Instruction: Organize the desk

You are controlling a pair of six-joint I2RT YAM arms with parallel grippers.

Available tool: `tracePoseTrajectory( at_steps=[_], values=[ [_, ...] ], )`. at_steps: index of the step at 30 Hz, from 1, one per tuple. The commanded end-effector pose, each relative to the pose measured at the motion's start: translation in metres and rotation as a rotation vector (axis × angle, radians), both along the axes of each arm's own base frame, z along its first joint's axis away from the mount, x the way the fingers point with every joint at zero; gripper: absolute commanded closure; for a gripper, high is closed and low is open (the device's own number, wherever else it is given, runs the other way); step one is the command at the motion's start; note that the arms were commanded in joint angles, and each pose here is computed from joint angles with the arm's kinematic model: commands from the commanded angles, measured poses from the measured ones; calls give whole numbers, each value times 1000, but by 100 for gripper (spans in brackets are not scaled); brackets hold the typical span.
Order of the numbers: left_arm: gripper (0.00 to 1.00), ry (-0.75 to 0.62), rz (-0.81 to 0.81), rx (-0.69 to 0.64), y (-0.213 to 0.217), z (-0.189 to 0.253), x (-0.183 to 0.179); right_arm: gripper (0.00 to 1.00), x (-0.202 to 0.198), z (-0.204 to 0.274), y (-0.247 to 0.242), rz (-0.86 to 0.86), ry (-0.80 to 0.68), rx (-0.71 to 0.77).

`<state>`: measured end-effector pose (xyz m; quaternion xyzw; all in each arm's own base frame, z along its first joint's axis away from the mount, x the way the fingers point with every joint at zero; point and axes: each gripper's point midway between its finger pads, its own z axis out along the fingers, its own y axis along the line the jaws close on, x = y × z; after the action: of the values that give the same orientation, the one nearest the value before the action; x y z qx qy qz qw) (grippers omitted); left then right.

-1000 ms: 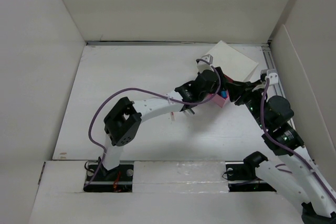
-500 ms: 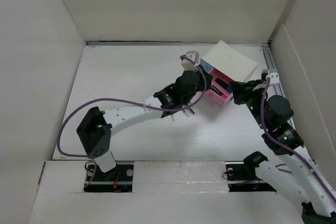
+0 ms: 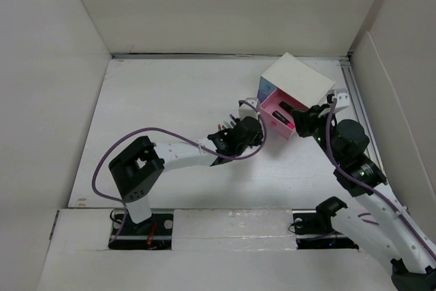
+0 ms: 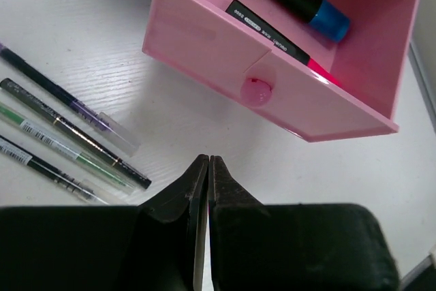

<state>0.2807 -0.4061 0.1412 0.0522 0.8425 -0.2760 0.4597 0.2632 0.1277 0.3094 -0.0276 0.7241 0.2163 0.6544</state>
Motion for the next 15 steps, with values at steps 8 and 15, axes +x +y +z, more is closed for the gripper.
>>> tracePoseTrajectory(
  at_steps=[8, 15],
  values=[
    [100, -54, -51, 16, -41, 12, 21, 67, -3, 5, 5, 29, -29, 5],
    [100, -54, -66, 16, -56, 8, 31, 67, -2, 7, 7, 37, -35, 2]
  ],
)
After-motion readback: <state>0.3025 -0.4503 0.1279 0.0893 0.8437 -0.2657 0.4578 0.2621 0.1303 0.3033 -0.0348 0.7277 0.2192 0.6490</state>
